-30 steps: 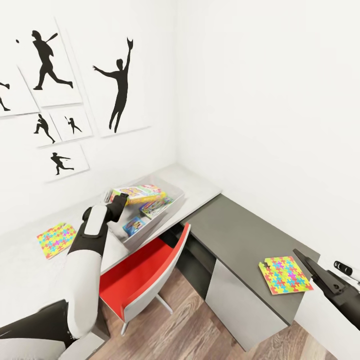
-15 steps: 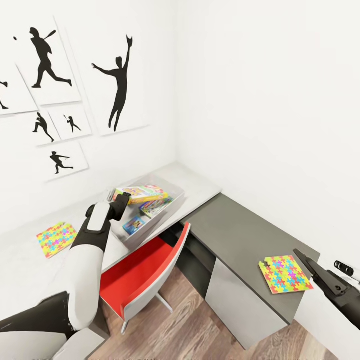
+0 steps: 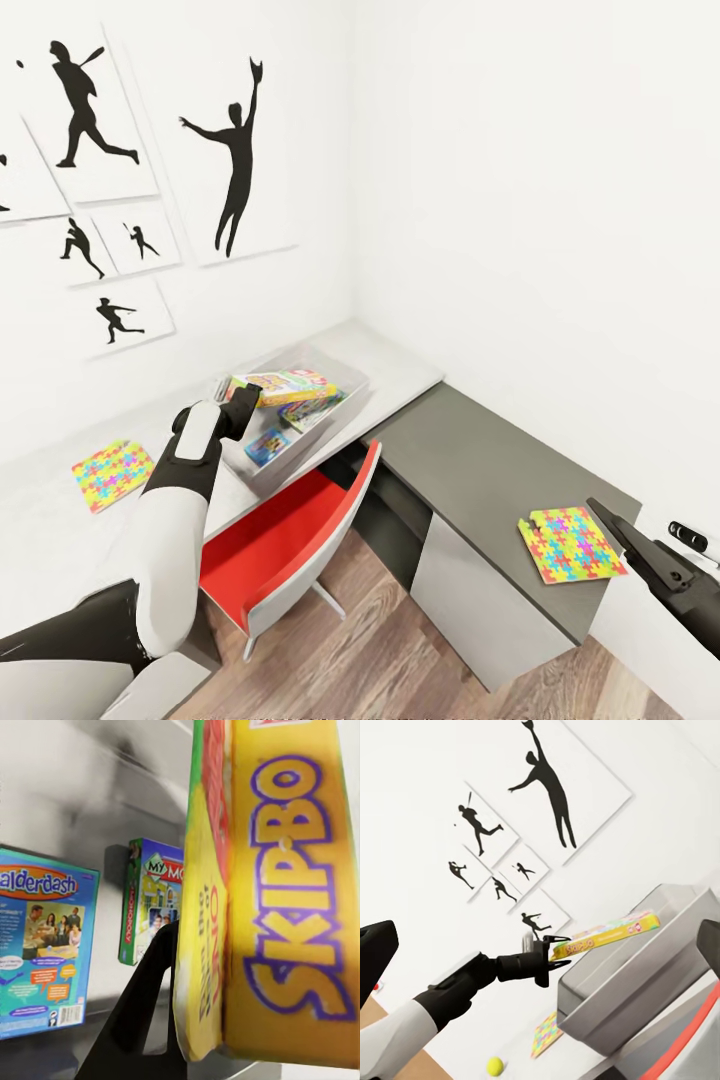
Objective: Put all the toys in the child's room - the three board games (two on the bed and one on the table), the two jigsaw puzzles on the table, and the tennis ball on the table - inside the toy box on the table in the child's room.
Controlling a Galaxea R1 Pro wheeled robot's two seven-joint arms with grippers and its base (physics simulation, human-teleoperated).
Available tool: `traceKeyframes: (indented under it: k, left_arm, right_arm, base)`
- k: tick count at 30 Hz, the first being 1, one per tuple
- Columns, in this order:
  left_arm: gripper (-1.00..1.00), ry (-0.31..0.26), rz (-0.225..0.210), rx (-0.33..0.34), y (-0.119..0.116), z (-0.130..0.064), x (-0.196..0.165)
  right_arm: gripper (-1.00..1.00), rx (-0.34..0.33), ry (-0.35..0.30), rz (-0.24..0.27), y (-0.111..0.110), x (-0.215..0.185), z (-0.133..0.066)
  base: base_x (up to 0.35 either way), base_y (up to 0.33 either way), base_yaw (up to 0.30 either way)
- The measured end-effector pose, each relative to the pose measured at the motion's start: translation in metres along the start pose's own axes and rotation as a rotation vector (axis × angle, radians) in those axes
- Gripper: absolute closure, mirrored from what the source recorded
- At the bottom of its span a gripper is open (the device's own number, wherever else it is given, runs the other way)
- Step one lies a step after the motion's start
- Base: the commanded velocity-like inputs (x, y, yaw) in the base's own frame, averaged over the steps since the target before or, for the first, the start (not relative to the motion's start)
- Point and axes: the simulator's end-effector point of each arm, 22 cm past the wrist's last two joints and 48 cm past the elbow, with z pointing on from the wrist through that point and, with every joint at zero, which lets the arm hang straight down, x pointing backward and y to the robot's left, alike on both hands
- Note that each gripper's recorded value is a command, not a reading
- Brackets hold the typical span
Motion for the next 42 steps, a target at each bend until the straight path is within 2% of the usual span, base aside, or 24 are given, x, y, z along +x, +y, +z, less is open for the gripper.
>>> traceKeyframes:
  k: [4,8,11,17,37,38,42]
  left_arm:
    - [1.0,-0.014,-0.004,-0.003,0.001,0.001,-0.003]
    - [1.0,-0.089,-0.039,-0.001,0.0,0.001,-0.018]
    - [1.0,-0.104,-0.026,0.006,-0.005,0.0,-0.018]
    - [1.0,-0.101,-0.012,0.002,-0.004,0.001,-0.014]
    - [1.0,-0.083,-0.005,-0.019,0.004,0.005,-0.006]
    - [-1.0,-0.084,-0.005,-0.02,0.004,0.005,-0.006]
    - [-1.0,-0.084,-0.003,-0.026,0.005,0.005,-0.007]
  right_arm:
    - [-1.0,0.001,0.0,0.002,-0.001,0.001,0.0]
    - [-1.0,0.001,-0.001,0.002,-0.001,0.001,0.0]
    - [-1.0,0.001,-0.001,0.002,-0.001,0.001,0.0]
    - [-1.0,0.001,0.0,0.002,-0.001,0.001,0.0]
    - [-1.0,0.0,-0.001,0.002,-0.001,0.001,0.0]
    - [-1.0,0.0,-0.001,0.003,-0.001,0.001,0.0]
    - [-1.0,0.0,-0.001,0.003,-0.001,0.001,0.0]
  base:
    - [0.0,0.0,0.0]
    - [0.0,0.0,0.0]
    - [0.0,0.0,0.0]
    - [0.0,0.0,0.0]
    - [0.0,0.0,0.0]
    - [0.0,0.0,0.0]
    - [0.0,0.0,0.0]
